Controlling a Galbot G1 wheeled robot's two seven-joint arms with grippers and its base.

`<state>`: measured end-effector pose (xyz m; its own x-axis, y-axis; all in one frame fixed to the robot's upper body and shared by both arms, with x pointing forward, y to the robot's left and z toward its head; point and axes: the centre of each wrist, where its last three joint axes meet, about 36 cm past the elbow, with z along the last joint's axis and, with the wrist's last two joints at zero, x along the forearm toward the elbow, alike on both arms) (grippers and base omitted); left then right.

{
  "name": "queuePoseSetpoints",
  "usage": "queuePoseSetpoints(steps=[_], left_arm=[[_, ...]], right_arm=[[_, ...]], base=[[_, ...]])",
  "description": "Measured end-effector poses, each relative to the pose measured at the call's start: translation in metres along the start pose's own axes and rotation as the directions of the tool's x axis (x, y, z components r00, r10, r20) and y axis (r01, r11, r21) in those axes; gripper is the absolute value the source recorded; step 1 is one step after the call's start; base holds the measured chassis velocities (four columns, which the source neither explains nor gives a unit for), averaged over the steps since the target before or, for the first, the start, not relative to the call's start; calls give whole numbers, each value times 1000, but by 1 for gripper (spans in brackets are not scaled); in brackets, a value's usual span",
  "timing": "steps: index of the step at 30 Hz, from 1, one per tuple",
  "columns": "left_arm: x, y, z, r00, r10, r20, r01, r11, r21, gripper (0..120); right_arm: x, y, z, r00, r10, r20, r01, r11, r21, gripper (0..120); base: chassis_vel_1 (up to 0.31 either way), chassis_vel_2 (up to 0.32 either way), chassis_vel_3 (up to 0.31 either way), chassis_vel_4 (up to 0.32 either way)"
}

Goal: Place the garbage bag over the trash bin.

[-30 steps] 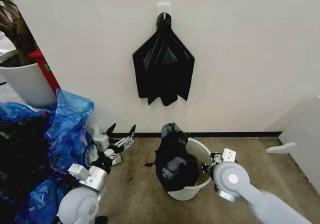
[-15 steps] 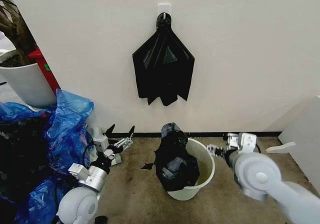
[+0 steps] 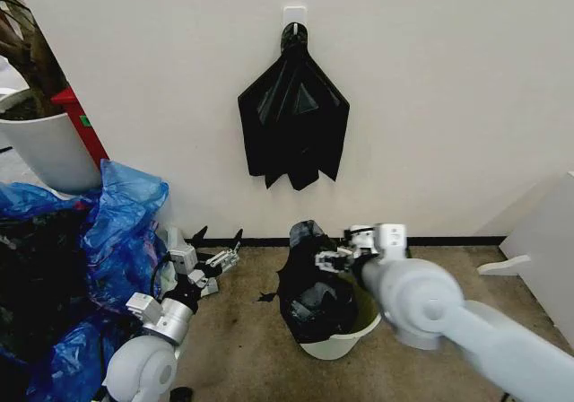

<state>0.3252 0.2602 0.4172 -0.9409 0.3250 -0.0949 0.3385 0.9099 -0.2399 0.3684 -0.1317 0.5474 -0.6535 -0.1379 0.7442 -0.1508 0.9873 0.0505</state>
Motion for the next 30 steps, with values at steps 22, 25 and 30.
queuePoseSetpoints(steps=[22, 25, 30], left_arm=[[-50, -18, -15, 991, 98, -91, -105, 992, -64, 100], [-58, -47, -7, 975, 150, -165, -161, 985, -56, 100], [-66, -78, 2, 952, 145, -270, -175, 981, -88, 100]], right_arm=[[-21, -32, 14, 975, 215, -51, -209, 973, 99, 100], [-20, -42, 14, 969, 241, -49, -236, 969, 78, 100], [-15, -52, 13, 968, 248, -42, -246, 968, 47, 100]], base=[[0, 0, 0, 0], [0, 0, 0, 0], [0, 0, 0, 0]])
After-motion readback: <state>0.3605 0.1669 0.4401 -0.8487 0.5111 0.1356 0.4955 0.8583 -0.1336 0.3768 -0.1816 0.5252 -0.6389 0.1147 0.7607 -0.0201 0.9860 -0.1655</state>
